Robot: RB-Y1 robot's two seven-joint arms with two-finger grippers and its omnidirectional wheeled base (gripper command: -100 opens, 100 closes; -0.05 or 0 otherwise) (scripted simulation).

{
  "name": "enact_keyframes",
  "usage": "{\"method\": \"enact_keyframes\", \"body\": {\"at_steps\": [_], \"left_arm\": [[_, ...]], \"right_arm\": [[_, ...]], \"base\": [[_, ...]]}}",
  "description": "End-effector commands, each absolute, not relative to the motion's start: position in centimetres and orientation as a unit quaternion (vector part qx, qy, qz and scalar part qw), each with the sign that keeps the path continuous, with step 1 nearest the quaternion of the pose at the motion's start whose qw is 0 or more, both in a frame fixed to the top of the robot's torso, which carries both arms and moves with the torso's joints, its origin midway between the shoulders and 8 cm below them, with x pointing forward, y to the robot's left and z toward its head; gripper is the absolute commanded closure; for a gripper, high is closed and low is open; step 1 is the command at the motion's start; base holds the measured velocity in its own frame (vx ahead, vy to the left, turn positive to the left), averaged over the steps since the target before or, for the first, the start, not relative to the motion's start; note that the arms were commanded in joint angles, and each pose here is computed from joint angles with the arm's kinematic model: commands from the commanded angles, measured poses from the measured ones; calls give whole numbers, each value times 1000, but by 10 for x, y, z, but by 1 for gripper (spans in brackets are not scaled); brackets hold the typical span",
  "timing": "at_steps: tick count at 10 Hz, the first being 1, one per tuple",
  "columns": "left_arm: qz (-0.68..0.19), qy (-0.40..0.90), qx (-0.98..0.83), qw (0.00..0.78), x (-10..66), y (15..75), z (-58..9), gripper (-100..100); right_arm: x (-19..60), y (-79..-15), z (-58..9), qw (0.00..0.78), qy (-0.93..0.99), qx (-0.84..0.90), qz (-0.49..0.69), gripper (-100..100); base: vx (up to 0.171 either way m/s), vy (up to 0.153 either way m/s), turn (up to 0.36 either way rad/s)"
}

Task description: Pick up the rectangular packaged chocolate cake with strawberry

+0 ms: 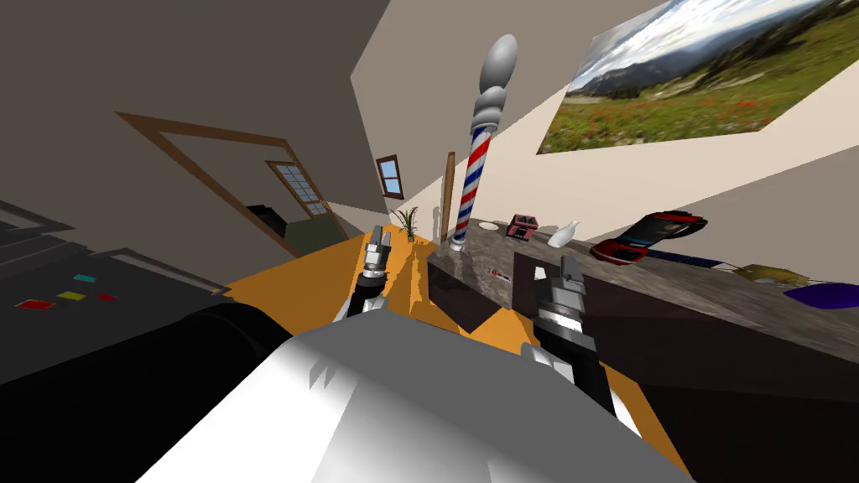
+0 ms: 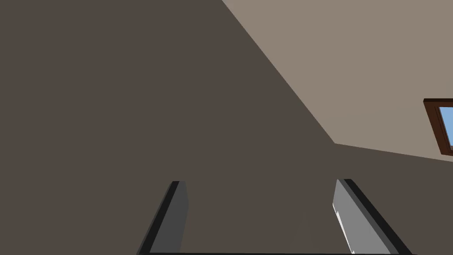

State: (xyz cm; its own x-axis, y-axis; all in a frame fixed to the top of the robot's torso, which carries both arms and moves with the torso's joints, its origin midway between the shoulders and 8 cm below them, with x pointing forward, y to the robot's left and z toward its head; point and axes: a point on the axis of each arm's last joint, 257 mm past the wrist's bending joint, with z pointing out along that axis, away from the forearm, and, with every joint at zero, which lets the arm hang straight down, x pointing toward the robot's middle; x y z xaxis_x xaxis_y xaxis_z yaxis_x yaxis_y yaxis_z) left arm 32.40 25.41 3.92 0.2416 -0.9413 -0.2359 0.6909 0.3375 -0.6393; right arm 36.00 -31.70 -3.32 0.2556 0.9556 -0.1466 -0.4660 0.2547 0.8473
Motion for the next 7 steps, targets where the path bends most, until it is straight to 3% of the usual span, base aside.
{"method": "enact_keyframes", "body": {"at_steps": [1,7], "left_arm": [[-537,302,-207,760,324,254,39,0],[-537,302,-207,760,324,254,39,0]], "right_arm": [[361,-319,-38,708,364,348,495,-100],[367,-342,-76,688,453,347,449,-100]], "base": [[-4,17,66],[-6,48,125]]}}
